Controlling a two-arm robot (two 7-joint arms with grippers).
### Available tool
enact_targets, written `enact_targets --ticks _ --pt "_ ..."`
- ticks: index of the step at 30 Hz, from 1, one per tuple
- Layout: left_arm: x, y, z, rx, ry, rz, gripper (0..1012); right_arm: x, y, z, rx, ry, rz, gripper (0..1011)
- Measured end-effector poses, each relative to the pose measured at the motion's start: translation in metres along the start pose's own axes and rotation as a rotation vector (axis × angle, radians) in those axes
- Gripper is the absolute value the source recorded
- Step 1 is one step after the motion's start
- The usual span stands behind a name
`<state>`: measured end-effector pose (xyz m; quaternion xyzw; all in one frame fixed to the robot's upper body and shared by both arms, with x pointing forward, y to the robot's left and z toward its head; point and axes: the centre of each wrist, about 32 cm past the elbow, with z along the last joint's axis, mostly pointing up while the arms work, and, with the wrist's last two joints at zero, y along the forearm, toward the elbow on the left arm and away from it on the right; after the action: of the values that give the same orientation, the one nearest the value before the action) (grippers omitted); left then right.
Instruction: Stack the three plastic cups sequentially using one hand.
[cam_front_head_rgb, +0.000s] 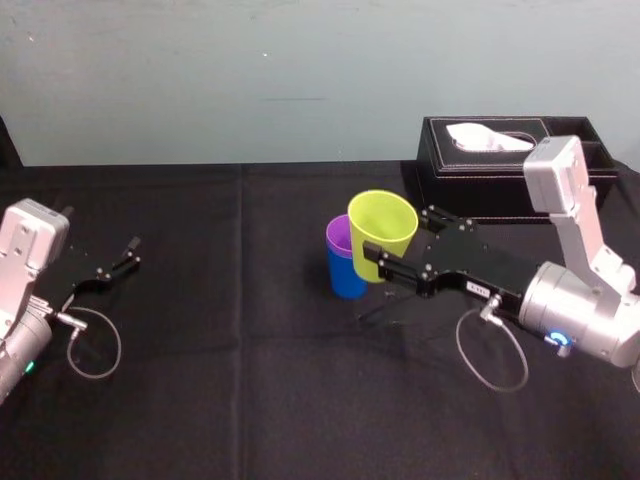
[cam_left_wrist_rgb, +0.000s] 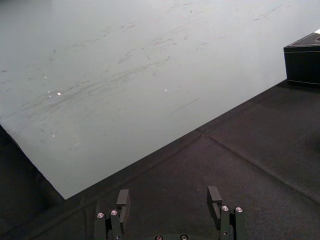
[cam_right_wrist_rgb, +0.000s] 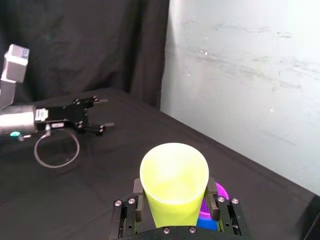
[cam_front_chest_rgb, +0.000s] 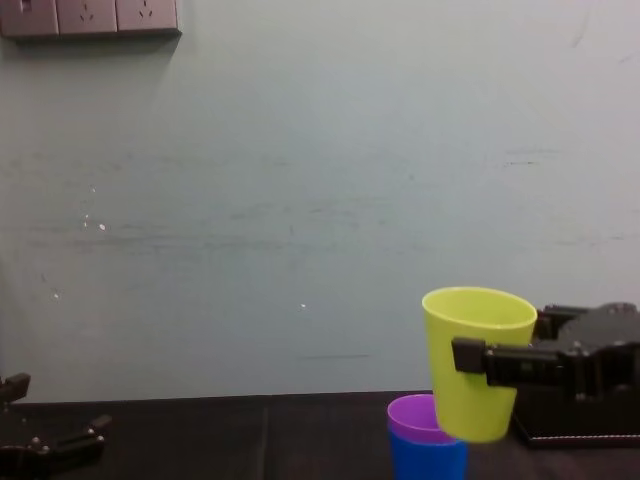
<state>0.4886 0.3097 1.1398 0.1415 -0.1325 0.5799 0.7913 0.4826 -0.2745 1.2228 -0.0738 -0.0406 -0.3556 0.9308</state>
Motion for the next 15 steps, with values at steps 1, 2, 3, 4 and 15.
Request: enact_targets --ticks 1,2,3,4,15 --pt "0.0000 0.000 0.000 0.000 0.000 0.000 1010 0.0008 0.001 0.001 0.002 0.000 -0.003 726" --pt "0.0000 0.000 0.000 0.000 0.000 0.000 1010 0.0024 0.003 0.002 0.005 0.002 -0.010 726" --pt "0.0000 0.000 0.000 0.000 0.000 0.000 1010 0.0031 0.004 0.003 0.006 0.003 -0.013 726" --pt "0.0000 0.000 0.000 0.000 0.000 0.000 1010 0.0043 0.006 0.004 0.007 0.004 -0.018 726" --pt "0.0000 0.000 0.000 0.000 0.000 0.000 1010 0.0107 0.024 0.007 0.005 -0.018 -0.053 726"
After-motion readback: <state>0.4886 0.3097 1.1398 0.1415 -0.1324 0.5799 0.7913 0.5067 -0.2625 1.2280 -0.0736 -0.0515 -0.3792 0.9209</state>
